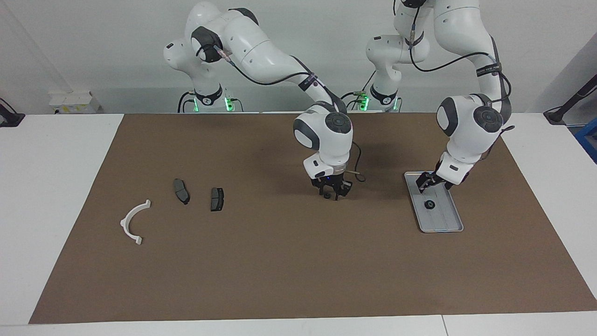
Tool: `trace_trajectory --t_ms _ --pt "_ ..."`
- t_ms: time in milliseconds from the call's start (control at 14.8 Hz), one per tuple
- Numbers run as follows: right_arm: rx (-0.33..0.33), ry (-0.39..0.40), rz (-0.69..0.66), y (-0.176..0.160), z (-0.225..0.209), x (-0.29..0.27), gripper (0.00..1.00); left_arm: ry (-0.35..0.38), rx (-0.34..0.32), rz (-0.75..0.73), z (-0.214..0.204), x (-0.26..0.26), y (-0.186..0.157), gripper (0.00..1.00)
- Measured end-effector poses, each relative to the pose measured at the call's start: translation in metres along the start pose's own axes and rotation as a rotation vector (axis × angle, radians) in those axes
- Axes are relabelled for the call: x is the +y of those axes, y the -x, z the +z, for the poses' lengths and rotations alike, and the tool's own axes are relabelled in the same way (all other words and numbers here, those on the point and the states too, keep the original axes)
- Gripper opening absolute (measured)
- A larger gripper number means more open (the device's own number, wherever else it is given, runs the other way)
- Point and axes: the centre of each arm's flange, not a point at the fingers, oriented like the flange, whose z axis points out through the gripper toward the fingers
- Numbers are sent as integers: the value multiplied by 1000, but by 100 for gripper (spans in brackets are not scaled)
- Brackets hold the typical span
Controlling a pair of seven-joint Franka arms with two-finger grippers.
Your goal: Place bearing gear from tray to pile
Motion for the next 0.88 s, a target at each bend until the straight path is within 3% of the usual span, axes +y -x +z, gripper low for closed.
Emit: trace_trajectory --t_ms 68,203,406,473,608,744,811,879 --pt "3 -10 -1 1 -1 -1 33 -1 9 3 2 -5 -1 98" --pt "4 -12 -1 0 -3 -1 25 -2 24 3 12 -11 -2 100" --pt "4 -12 -1 0 -3 -1 25 -3 27 6 28 -10 -5 100" --pt "4 -12 -1 0 -3 -1 25 -1 26 5 31 -8 -5 91" --pt "4 -5 -2 0 -4 -1 25 0 23 0 33 -5 -5 90" --pt "8 58 -13 -4 -5 5 25 0 24 -3 33 -5 -5 90" --pt "9 100 -23 -14 -11 11 25 1 27 -2 33 -4 -6 81" --pt "1 134 -49 -30 -24 19 25 1 36 1 34 -3 -6 80"
